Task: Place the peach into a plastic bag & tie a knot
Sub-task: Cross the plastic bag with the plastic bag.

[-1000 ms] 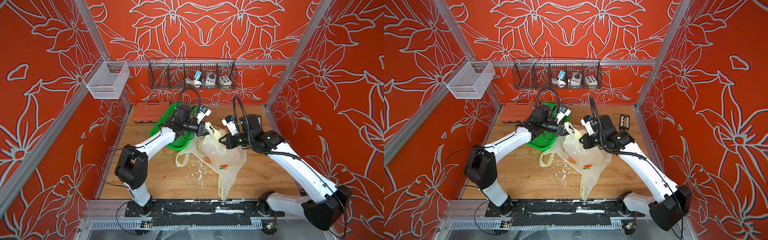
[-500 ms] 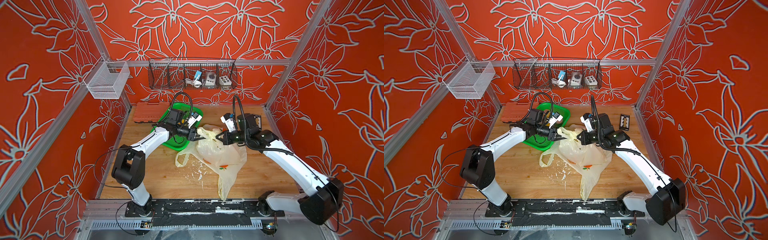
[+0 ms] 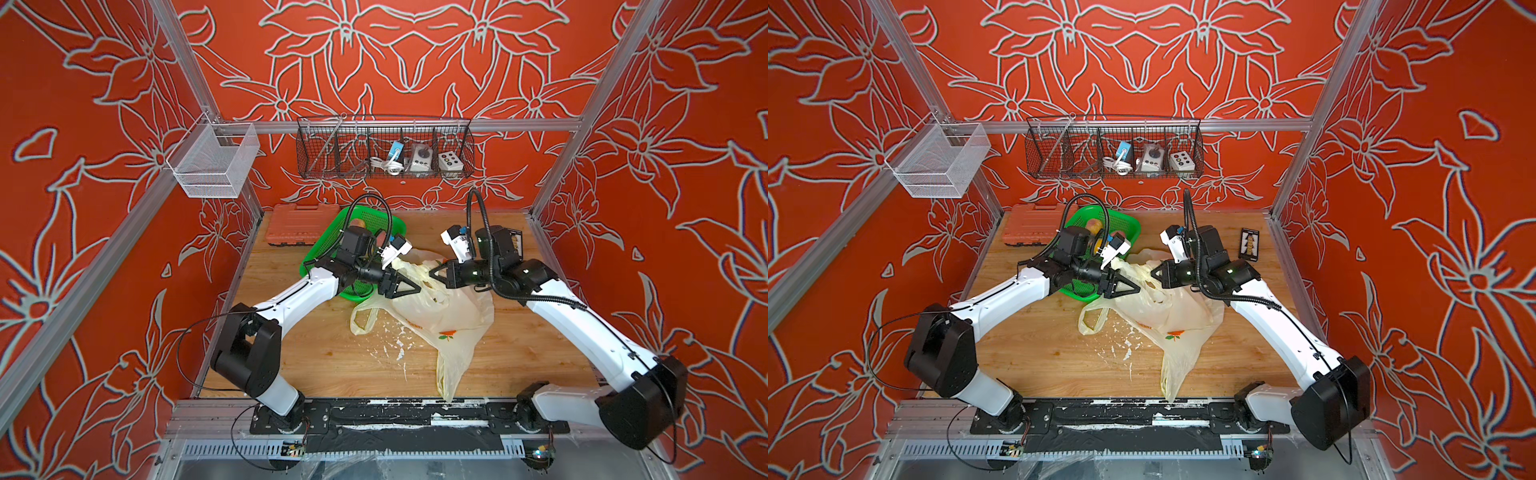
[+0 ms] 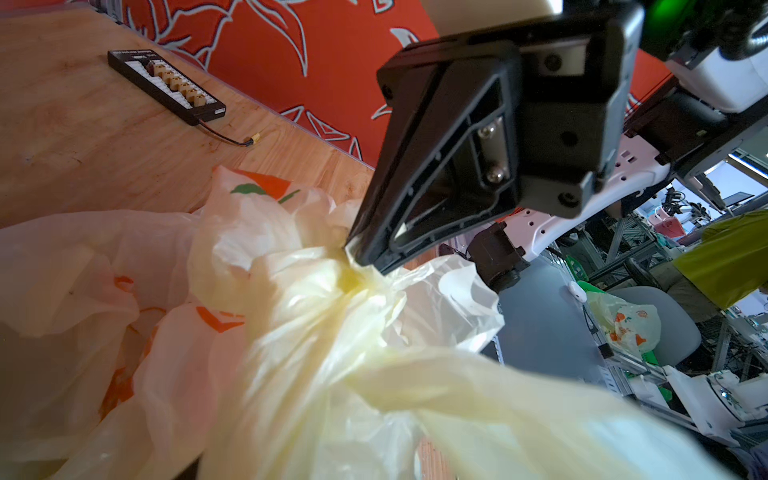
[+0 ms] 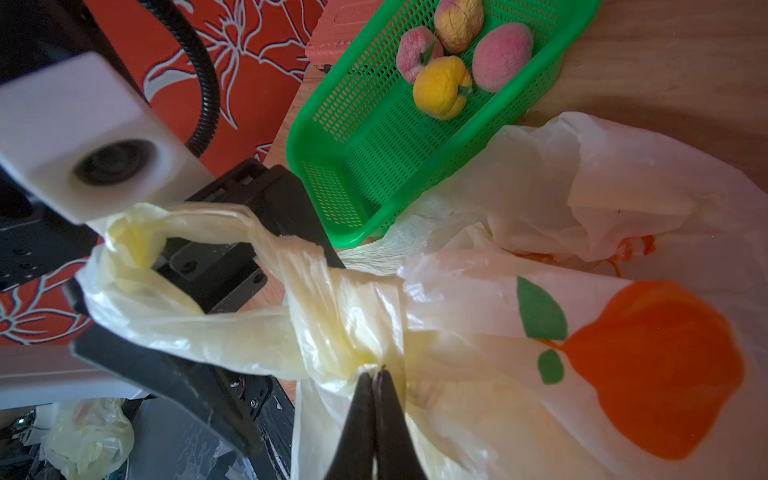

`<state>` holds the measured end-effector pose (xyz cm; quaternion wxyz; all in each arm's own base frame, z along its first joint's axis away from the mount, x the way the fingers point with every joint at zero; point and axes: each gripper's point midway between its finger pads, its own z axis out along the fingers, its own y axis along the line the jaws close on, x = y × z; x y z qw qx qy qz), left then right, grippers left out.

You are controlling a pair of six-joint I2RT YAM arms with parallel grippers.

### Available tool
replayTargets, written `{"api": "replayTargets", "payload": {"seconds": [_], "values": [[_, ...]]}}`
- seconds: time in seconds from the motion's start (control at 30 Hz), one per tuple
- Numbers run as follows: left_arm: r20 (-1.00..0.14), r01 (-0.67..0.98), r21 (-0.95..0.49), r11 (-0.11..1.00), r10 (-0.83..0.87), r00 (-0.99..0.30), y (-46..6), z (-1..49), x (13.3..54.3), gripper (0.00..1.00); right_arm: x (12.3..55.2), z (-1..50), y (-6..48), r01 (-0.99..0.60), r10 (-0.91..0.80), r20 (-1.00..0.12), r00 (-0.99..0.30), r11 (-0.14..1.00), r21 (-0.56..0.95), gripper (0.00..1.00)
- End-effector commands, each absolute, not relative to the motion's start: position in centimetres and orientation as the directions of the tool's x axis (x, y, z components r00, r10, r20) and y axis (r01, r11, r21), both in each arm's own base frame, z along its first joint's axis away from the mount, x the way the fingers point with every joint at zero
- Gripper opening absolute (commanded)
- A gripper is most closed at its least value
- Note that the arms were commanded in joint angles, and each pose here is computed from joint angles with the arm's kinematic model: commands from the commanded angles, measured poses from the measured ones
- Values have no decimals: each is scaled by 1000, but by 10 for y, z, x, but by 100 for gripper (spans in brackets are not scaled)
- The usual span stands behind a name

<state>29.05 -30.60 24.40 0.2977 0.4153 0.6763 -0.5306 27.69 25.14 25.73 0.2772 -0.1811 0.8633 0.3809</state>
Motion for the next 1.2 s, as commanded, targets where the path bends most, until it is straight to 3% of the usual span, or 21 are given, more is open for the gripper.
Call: {"api": "replayTargets", "payload": {"seconds": [0.0,0.1,0.23,0.37,0.53,0.73,0.9,1.0,1.07,1.17], "values": [[-873,899,-427,97,213,-438,-314,259,296,70,275,260,256,-528,-92,-616,-782,623,578,0],[-856,878,-456,144,201,-477,-317,254,308,59,271,263,256,-532,-94,-617,-781,617,579,0],[-811,831,-520,199,189,-553,-321,250,324,36,261,272,254,-554,-116,-623,-774,599,577,0],[-800,818,-551,165,174,-574,-324,258,323,35,250,269,249,-565,-153,-614,-775,603,563,0],[-806,824,-562,70,176,-565,-328,273,308,43,251,243,242,-552,-170,-602,-780,641,533,0],[-788,810,-585,40,211,-579,-339,264,299,47,262,241,248,-563,-154,-628,-763,636,528,0],[-785,814,-576,80,221,-578,-342,256,306,33,255,251,253,-594,-152,-646,-748,587,550,0],[-809,838,-537,94,226,-543,-341,258,309,12,249,253,252,-610,-174,-646,-743,573,547,0],[-834,865,-489,115,229,-502,-339,260,310,0,242,252,247,-618,-213,-633,-745,576,534,6],[-871,899,-427,97,223,-438,-336,264,304,0,234,260,237,-633,-247,-627,-739,572,522,27]]}}
